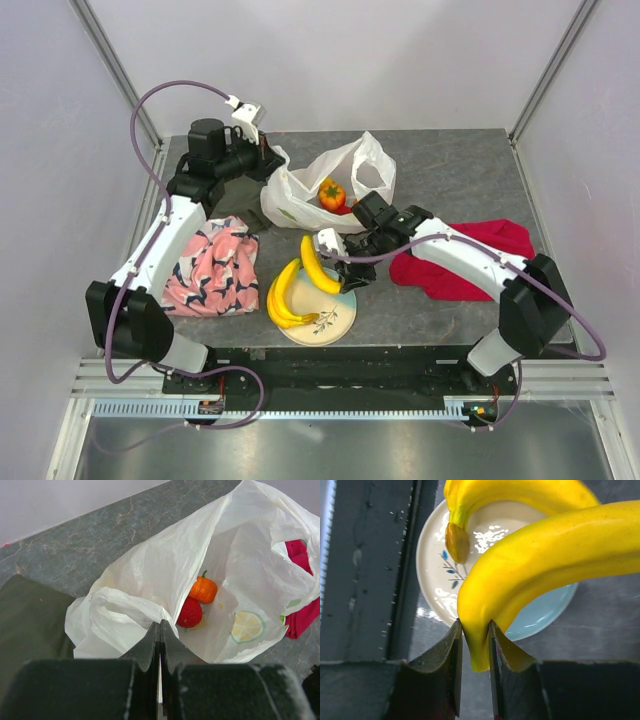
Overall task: Take the fake fruits out of the plastic bag
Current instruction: Adjust the fake fruit on the plate.
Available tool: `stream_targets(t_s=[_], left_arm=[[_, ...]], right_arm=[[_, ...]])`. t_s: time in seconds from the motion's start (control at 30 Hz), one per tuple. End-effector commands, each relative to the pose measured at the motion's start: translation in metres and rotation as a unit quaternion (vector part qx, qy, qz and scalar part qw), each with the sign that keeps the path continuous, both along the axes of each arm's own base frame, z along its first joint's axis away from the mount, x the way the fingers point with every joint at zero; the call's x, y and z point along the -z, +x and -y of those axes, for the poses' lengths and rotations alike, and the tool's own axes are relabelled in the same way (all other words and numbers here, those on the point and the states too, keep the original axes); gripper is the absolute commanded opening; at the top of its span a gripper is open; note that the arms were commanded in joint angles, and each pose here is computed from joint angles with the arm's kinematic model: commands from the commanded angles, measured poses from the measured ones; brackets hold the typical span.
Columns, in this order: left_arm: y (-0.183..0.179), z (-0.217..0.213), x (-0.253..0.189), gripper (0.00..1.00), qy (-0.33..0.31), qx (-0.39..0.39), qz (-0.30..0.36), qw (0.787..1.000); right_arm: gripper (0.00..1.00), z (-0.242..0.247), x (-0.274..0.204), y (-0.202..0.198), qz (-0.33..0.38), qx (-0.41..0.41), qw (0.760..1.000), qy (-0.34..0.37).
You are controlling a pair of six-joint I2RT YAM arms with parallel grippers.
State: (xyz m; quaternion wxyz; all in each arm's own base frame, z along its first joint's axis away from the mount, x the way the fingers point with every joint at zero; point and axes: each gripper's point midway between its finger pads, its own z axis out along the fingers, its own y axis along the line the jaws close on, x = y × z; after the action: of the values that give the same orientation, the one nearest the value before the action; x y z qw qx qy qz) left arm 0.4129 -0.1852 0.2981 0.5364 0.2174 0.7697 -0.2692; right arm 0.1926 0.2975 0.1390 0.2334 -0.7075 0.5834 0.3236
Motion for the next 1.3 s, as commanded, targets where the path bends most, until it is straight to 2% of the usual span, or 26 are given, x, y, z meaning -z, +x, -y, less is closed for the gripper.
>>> stream_targets(t_s=[0.0, 0.13, 0.2, 0.43, 0.63, 0.87, 1.17, 1.27], left_arm=[[0.007, 0.008, -0.018, 0.02, -0.021, 0.008, 0.011, 1.0], [0.01, 0.009, -0.015, 0.02, -0.02, 0.009, 0.008, 1.0], [0.009, 0.009, -0.014, 0.02, -0.02, 0.008, 0.006, 1.0], [0.007, 0.01, -0.011, 0.02, -0.024, 0.011, -0.001, 1.0], [0.008, 0.011, -0.007, 0.02, -0.026, 0.012, -0.008, 1.0], [0.01, 0.014, -0.007, 0.02, -0.034, 0.014, -0.015, 0.999], [0.016, 0.017, -0.007, 0.02, -0.039, 0.017, -0.018, 0.999], [0.017, 0.018, -0.007, 0.02, -0.042, 0.019, -0.019, 0.999]], right_arm=[[0.14, -0.004, -0.005, -0.027, -0.164, 0.042, 0.985, 0.03], [0.15, -0.019, 0.008, -0.019, -0.214, 0.075, 0.973, 0.035], [0.15, -0.026, 0.02, -0.017, -0.259, 0.108, 0.959, 0.023], [0.14, -0.059, 0.034, 0.014, -0.307, 0.168, 0.936, 0.035], [0.15, -0.068, 0.048, 0.015, -0.362, 0.186, 0.913, 0.014], [0.15, -0.069, 0.05, -0.006, -0.385, 0.169, 0.907, 0.002], [0.17, -0.081, 0.046, -0.02, -0.38, 0.151, 0.913, -0.01], [0.31, -0.078, 0.053, -0.023, -0.391, 0.162, 0.905, -0.036]])
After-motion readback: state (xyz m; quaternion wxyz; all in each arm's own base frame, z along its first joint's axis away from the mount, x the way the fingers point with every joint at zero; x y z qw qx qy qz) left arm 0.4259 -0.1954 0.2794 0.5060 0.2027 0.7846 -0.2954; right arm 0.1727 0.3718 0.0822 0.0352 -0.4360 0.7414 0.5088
